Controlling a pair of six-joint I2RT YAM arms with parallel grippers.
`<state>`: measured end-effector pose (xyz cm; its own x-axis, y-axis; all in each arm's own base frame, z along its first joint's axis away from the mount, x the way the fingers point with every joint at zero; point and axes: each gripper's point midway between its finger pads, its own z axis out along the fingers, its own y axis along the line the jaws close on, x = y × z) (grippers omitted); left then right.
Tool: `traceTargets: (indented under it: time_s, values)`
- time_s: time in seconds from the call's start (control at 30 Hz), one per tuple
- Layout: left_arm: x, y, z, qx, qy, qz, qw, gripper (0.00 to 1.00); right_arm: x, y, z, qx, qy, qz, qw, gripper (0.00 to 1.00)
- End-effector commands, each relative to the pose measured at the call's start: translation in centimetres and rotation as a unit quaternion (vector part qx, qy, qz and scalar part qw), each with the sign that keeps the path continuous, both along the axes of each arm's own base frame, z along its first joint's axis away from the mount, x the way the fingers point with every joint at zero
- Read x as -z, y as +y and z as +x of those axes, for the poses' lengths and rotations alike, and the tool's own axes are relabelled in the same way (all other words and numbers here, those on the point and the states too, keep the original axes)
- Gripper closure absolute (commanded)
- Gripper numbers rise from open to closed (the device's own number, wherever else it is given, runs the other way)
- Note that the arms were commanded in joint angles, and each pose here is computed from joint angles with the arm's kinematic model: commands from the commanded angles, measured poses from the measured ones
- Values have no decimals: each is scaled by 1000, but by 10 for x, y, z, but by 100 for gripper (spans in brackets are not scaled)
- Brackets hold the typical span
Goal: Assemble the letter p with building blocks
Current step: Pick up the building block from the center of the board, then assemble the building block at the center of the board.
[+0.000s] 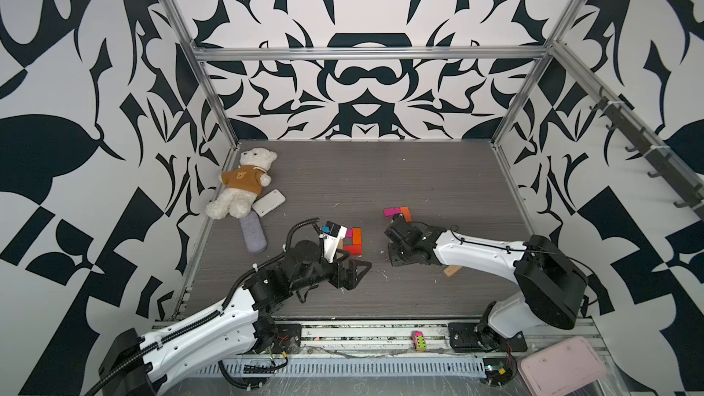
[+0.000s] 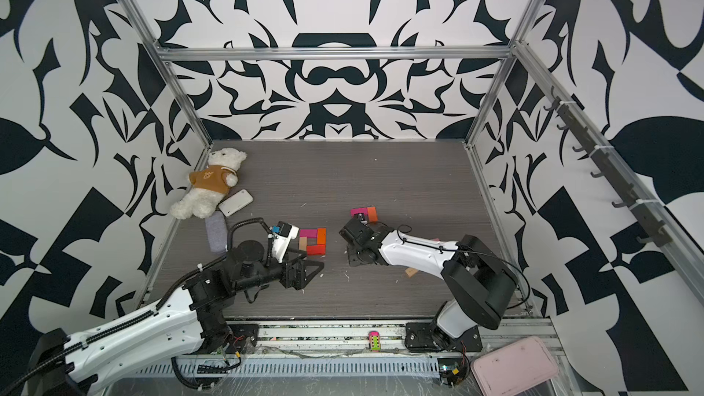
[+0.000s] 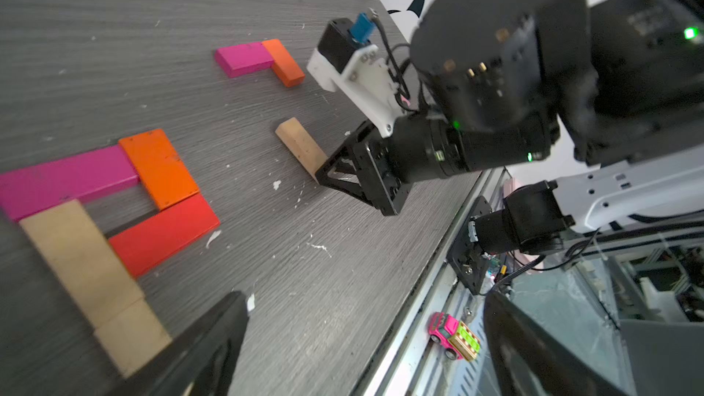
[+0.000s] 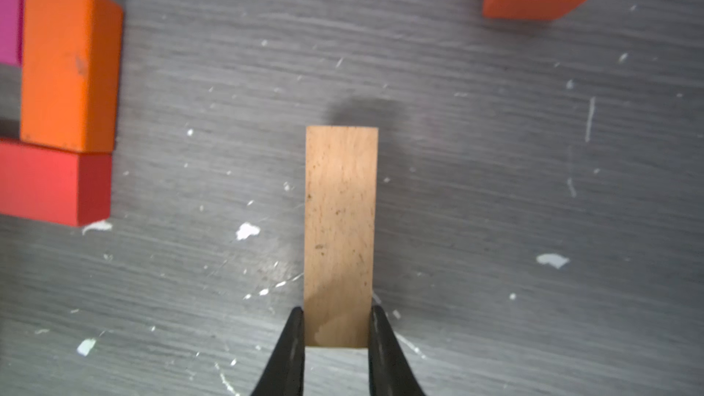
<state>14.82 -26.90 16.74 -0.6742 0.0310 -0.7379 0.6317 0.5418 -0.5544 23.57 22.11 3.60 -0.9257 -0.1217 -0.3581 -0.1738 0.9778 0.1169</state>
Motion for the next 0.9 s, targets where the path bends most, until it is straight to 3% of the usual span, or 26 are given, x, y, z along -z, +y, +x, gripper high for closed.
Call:
traceTargets:
  time_s: [0.0,0.13,0.3,0.47,0.63,0.87]
  values:
    - [-19,-12,14,-15,-117,-35,992,1,-19,5,11,-12,-6,32,999,98]
    - [-19,-24,12,9,-193,-54,980,1,-19,-3,18,-5,1,36,999,98]
    - [-12,-29,3,47,-251,-51,965,1,-17,-7,26,4,9,36,999,99]
    - [-1,-27,-9,78,-274,-58,957,1,-17,-4,33,4,13,26,1000,100]
    - [4,-27,-17,103,-246,-36,963,1,-15,-2,42,6,11,19,1000,100]
    - [5,-1,6,25,-242,31,969,1,-9,-6,54,16,16,0,1000,100]
